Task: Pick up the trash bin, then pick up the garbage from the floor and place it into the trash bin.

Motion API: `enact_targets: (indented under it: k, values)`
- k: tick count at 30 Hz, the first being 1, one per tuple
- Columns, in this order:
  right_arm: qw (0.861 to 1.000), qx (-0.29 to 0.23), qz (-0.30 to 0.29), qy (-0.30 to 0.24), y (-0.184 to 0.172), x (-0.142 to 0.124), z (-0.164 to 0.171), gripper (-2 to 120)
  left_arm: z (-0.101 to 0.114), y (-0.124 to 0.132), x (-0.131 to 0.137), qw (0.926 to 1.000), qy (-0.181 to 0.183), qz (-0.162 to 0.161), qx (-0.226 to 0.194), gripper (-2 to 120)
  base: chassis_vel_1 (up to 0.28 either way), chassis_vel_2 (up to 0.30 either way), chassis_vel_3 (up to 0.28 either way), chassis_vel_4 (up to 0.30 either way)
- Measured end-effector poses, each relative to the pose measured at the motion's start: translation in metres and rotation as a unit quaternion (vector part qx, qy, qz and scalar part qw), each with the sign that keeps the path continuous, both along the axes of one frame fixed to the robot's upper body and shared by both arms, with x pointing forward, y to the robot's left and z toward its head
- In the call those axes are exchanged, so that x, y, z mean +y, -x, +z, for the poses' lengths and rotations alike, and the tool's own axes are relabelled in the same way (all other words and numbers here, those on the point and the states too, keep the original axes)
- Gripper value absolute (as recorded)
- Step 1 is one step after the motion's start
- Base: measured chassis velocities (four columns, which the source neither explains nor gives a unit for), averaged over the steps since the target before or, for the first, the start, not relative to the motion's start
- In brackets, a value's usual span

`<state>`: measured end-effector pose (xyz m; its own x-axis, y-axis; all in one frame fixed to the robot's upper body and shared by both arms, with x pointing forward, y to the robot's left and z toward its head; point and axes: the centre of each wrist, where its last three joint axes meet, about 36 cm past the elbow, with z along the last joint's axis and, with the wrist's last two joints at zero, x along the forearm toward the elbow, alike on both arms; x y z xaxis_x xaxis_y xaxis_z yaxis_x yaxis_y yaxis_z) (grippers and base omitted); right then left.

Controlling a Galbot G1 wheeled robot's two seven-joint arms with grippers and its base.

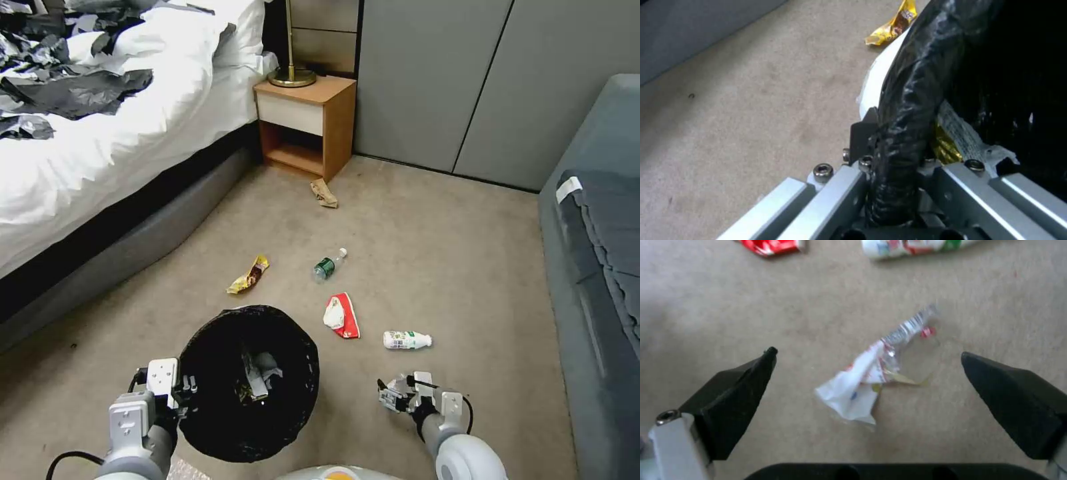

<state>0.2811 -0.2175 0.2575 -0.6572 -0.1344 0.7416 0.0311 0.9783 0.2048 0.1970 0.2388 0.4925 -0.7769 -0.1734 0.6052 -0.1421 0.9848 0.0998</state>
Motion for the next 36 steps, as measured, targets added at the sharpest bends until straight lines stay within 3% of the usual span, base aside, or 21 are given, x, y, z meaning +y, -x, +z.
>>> enact_targets:
  k: [17, 22, 26, 34, 36]
  values:
    - [1.0, 0.017, -0.023, 0.006, 0.002, -0.015, -0.056, 99, 0.0, 0.002, -0.001, 1.0, -0.006, 0.0, 0.001, 0, 0.0, 0.0, 0.0, 0.0]
    - [1.0, 0.006, -0.021, 0.002, 0.0, -0.017, -0.062, 86, -0.001, 0.002, -0.001, 1.0, -0.006, 0.001, 0.001, 0, 0.0, 0.0, 0.0, 0.0]
    - [1.0, -0.002, -0.012, -0.001, -0.004, -0.013, -0.064, 66, -0.001, 0.003, -0.001, 1.0, -0.007, 0.0, 0.002, 0, 0.0, 0.0, 0.0, 0.0]
    - [1.0, -0.007, 0.0, 0.007, -0.006, -0.008, -0.07, 43, -0.001, 0.004, -0.001, 1.0, -0.008, 0.001, 0.002, 0, 0.0, 0.0, 0.0, 0.0]
    - [1.0, -0.01, 0.005, 0.009, -0.006, -0.004, -0.073, 31, 0.0, 0.004, -0.001, 1.0, -0.007, 0.001, 0.0, 0, 0.0, 0.0, 0.0, 0.0]
